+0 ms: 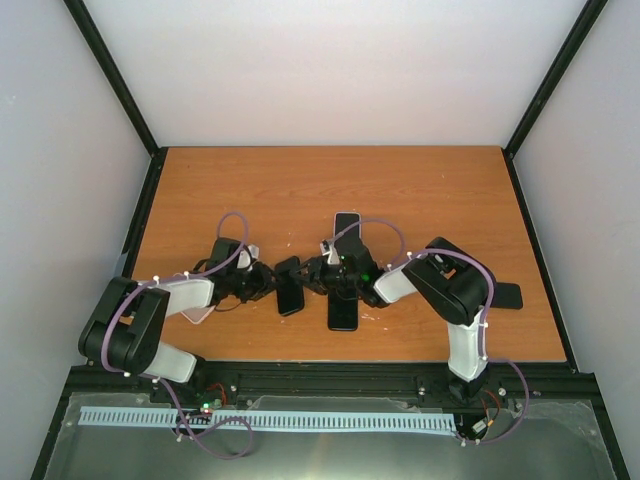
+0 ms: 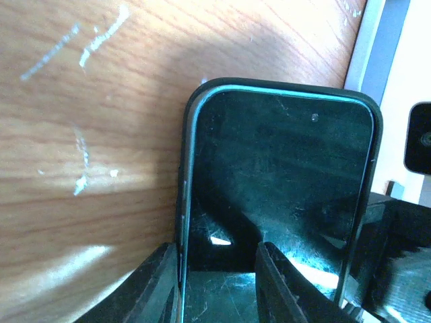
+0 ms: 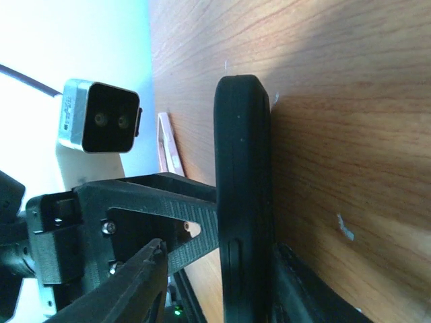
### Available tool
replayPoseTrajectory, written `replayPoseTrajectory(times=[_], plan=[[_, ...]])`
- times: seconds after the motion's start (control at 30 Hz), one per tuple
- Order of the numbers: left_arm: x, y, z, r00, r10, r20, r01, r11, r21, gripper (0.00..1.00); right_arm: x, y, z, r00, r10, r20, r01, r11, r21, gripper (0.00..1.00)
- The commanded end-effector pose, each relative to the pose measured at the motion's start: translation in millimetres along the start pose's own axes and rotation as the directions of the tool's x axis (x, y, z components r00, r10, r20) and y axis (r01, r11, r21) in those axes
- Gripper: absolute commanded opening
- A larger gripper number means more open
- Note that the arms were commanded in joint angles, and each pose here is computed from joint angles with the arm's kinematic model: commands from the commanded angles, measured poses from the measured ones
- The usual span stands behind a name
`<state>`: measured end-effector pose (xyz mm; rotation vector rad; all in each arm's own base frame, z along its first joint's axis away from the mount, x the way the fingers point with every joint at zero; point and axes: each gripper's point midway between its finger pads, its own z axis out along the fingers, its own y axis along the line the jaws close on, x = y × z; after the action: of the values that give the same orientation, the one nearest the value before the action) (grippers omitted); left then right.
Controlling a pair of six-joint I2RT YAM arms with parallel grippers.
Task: Put the phone into the phone case
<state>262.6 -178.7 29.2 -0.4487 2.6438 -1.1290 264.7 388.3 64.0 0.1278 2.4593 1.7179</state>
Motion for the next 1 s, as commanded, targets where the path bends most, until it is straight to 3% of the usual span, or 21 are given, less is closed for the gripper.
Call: replayPoseTrajectory(times=[0.0,0.2,0.4,0.5,0.6,0.7,0.97], plan=[[25,-15,2,0.994,0.007,-0.112,0.002,0.997,0.079,0.32,8,30,11,0.994,-0.102,-0.044,0.098,0.992,-0.08,0.36],[25,-12,2,0.994,0.0,-0.112,0.008,0.998,0.068,0.32,4,18,9,0.991,-0.132,-0.033,0.133,0.991,0.014,0.18],[19,-23,-3,0.993,0.051,-0.102,-0.044,0.996,0.077,0.4,5,23,4,0.986,-0.165,-0.025,0.165,0.986,0.002,0.11],[16,-29,-9,0.993,0.07,-0.098,-0.06,0.993,0.101,0.49,4,33,-3,0.982,-0.19,-0.015,0.19,0.981,-0.028,0.1],[10,-41,-24,0.994,0.087,-0.066,-0.074,0.983,0.168,0.71,4,50,-15,0.974,-0.228,-0.004,0.227,0.971,-0.078,0.1],[6,-57,-46,0.994,0.112,-0.016,-0.104,0.961,0.257,0.83,7,70,-29,0.964,-0.266,0.01,0.265,0.953,-0.146,0.1],[7,-122,-109,0.957,0.261,0.13,-0.292,0.857,0.424,0.89,24,134,-67,0.93,-0.366,0.028,0.35,0.861,-0.37,0.1]])
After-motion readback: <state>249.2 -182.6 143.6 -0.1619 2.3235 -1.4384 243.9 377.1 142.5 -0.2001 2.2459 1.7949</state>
